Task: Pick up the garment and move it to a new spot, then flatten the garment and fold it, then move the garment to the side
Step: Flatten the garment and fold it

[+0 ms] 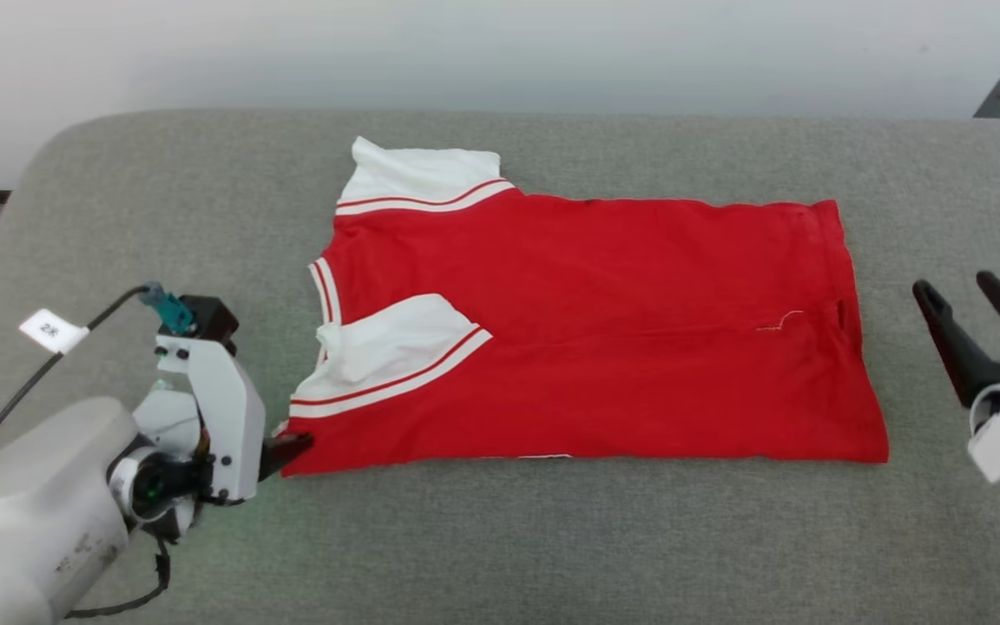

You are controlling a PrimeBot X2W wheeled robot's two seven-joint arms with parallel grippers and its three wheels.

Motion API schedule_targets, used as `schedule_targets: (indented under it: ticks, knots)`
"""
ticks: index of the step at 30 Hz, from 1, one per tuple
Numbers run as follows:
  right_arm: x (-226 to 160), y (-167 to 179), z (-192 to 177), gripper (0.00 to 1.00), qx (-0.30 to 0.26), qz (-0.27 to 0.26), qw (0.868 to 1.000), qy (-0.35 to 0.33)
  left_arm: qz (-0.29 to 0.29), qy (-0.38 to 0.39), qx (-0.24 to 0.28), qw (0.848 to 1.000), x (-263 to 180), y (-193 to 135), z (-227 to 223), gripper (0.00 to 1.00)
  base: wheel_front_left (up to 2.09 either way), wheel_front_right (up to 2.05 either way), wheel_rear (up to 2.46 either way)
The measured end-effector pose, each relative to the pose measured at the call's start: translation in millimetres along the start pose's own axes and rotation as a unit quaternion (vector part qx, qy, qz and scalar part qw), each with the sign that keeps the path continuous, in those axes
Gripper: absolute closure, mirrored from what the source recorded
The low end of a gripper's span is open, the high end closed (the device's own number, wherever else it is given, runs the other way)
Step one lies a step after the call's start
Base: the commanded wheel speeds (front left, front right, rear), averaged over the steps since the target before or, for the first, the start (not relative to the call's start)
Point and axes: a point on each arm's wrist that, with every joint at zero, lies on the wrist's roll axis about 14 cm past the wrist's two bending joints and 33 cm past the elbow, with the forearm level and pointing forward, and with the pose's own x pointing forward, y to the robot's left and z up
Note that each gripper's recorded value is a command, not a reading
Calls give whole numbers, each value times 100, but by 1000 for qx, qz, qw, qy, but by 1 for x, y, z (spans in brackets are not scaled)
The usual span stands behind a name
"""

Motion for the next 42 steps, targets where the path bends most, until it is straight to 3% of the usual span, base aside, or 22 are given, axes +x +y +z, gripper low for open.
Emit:
schedule_targets:
  ticks: [10,11,13,26,40,41,42]
  knots:
    - [-31,-9,-23,0,35,-47,998,20,17,33,-24,999,19,11,-11,0,0,0,0]
    - [-33,-8,-26,0,37,-49,998,29,14,35,-31,999,21,10,-12,47,0,0,0]
    - [-35,-7,-32,0,41,-50,997,47,9,39,-36,999,24,9,-13,100,0,0,0]
    - [-18,3,-77,0,57,-30,980,188,-10,38,-32,999,34,5,-9,100,0,0,0]
    - [10,0,-140,0,70,-38,934,348,-17,22,-28,999,36,0,-4,100,0,0,0]
    - [10,0,-143,5,68,-38,931,356,-19,22,-28,999,36,0,-4,100,0,0,0]
    - [12,0,-144,68,64,-39,930,360,-18,21,-29,999,36,0,-4,100,0,0,0]
